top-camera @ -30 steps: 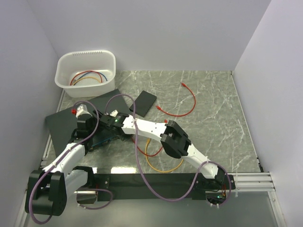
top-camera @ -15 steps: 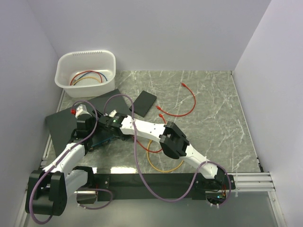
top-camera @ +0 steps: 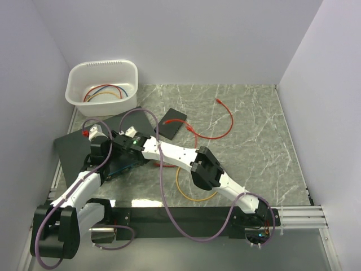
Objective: Insert the plug into the switch port
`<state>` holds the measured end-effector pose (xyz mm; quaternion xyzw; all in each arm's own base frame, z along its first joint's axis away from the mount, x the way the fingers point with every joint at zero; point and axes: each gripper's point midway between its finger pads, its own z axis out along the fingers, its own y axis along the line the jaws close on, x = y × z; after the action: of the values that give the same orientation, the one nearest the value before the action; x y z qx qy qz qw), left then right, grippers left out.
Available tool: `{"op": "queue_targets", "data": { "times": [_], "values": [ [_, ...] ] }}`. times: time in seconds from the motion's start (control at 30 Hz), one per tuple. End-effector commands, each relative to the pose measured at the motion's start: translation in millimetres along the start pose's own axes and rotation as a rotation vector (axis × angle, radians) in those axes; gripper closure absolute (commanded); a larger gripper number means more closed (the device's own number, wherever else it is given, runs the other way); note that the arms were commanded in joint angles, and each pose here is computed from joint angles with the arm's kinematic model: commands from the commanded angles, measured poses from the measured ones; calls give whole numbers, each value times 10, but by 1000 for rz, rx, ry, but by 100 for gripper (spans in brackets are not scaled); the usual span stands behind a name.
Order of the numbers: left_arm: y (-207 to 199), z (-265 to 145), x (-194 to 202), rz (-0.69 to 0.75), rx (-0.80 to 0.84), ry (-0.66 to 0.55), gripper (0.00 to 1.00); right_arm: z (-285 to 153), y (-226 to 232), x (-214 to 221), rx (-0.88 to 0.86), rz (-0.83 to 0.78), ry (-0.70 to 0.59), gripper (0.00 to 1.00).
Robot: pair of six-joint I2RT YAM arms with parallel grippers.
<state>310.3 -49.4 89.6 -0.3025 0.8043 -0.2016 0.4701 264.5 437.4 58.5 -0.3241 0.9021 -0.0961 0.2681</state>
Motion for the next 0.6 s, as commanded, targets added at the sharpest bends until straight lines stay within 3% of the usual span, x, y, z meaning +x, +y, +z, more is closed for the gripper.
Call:
{"op": "queue_targets", "data": {
  "times": [0.0, 0.23, 0.37, 0.43, 0.47, 0.53, 0.57],
  "values": [
    [-79, -23, 73, 11, 43, 27, 21, -417, 111, -1100, -63, 235, -404, 100],
    [-80, -37, 67, 12, 44, 24, 21, -587, 106, -1124, -108, 268, -424, 100],
    [-92, -49, 61, 12, 52, 20, 21, -677, -41, -866, -146, 266, -438, 100],
    [-90, -54, 63, 12, 53, 19, 21, -1054, -248, -984, -212, 334, -529, 89],
    [-90, -54, 63, 12, 53, 19, 21, -912, -304, -779, -211, 317, -492, 83],
    [-100, -62, 67, 13, 58, 20, 21, -1192, -458, -800, -299, 348, -554, 64],
    [-93, -60, 60, 11, 56, 18, 21, -1026, -509, -584, -292, 332, -516, 58]
  ]
}}
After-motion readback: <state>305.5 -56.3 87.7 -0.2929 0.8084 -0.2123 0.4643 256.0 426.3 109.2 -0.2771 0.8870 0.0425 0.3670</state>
